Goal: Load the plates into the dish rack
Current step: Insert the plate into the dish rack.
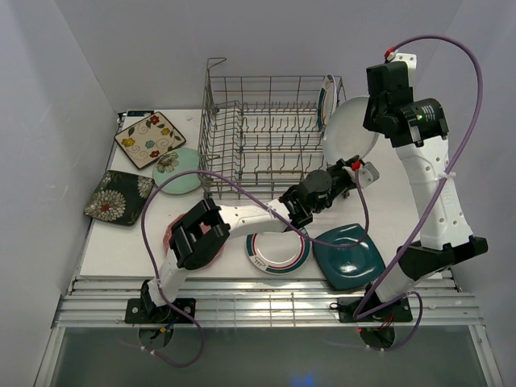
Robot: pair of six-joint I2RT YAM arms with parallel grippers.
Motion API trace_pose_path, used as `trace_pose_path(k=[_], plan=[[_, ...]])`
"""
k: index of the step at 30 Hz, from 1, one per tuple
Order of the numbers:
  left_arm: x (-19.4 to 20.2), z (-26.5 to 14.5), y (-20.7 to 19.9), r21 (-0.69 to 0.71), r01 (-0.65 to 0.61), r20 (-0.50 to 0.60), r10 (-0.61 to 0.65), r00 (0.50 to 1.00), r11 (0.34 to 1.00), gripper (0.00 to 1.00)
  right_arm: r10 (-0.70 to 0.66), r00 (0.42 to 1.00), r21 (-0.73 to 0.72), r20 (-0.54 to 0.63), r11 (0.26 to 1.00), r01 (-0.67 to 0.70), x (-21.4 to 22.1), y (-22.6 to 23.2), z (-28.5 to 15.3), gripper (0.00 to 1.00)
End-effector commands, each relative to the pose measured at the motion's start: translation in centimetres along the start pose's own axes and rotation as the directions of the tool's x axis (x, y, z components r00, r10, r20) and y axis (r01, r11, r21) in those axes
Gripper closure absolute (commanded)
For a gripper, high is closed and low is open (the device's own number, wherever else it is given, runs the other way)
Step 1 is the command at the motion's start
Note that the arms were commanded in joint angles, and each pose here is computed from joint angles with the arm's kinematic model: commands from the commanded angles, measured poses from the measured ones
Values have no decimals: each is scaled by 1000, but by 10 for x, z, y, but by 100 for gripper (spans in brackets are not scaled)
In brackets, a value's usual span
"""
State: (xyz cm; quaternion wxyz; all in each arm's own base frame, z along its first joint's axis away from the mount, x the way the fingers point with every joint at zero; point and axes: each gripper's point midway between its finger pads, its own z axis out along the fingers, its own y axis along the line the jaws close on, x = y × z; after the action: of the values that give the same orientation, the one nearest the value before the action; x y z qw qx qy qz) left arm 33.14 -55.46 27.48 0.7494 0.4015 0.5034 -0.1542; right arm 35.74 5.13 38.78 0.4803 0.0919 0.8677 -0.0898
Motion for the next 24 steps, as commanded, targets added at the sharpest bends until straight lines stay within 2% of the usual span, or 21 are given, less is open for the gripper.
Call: trace_pose_path(k=[1,9,19,24], plan=[[-49,12,4,44,92,140,-98,985,995,100,190,959,-140,212,977,-162,-67,24,-22,92],[-35,22,2,23,118,116,-119,986,993,100,145,966,-133,212,984,-119,-68,35,-5,92],[-21,26,6,-6,125,92,-124,988,992,100,85,974,-215,208,976,-39,-68,66,16,92],[-14,30,9,-26,140,81,-137,987,990,100,63,978,-208,198,978,-21,-66,73,27,92]])
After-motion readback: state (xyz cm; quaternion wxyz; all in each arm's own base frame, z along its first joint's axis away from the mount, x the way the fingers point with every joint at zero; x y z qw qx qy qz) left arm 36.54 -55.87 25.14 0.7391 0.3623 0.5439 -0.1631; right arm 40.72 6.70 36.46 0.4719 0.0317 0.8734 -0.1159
